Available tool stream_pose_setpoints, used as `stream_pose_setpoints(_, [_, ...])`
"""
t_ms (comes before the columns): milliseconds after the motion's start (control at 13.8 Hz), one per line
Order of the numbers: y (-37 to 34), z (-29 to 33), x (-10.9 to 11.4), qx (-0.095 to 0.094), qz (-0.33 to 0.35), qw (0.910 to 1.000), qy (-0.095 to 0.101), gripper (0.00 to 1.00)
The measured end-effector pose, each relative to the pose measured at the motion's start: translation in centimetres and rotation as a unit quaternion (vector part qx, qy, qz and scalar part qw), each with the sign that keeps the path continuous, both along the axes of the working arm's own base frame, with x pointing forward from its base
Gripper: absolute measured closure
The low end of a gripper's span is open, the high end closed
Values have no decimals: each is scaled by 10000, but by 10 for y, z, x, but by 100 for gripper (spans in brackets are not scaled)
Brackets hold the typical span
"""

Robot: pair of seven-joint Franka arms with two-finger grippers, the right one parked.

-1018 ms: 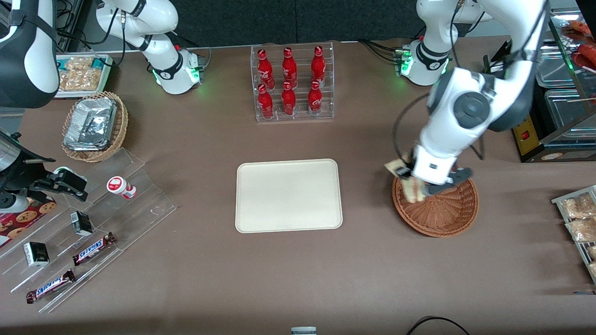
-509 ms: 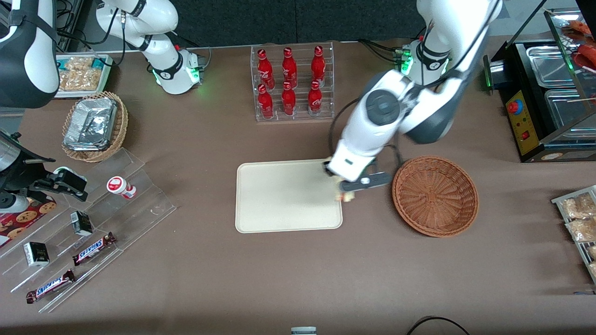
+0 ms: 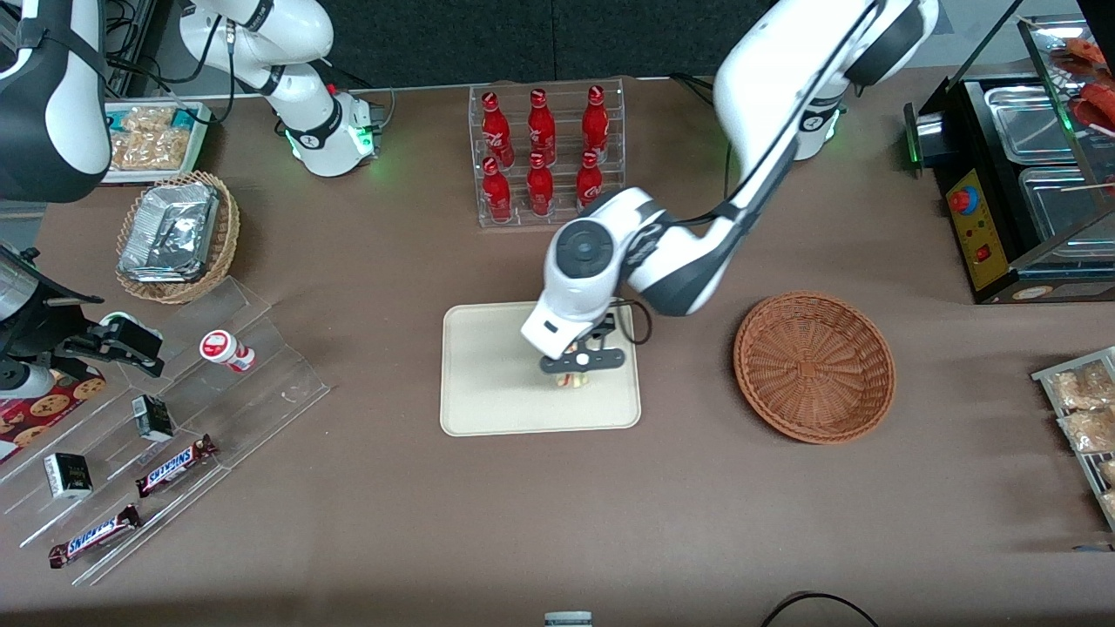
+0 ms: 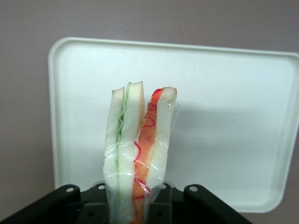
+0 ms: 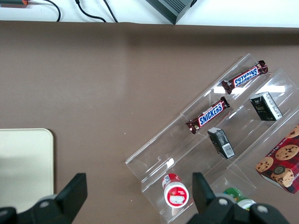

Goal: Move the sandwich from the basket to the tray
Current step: 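Lower the sandwich onto the cream tray and open the left gripper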

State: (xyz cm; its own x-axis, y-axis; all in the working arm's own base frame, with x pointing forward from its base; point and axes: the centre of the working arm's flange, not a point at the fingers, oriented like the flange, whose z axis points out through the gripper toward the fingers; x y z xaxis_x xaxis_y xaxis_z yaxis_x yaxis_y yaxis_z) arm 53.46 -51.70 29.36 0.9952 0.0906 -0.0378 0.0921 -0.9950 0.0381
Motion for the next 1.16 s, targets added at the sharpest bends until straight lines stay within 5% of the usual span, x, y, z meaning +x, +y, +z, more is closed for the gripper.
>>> stream_pose_setpoints(436, [-31, -69, -8, 323, -308, 9988, -219, 84])
stream_pose_setpoints(727, [-34, -89, -9, 285, -317, 9988, -246, 79])
stream_pose_setpoints(1164, [-26, -56, 13, 205, -134, 9989, -402, 21])
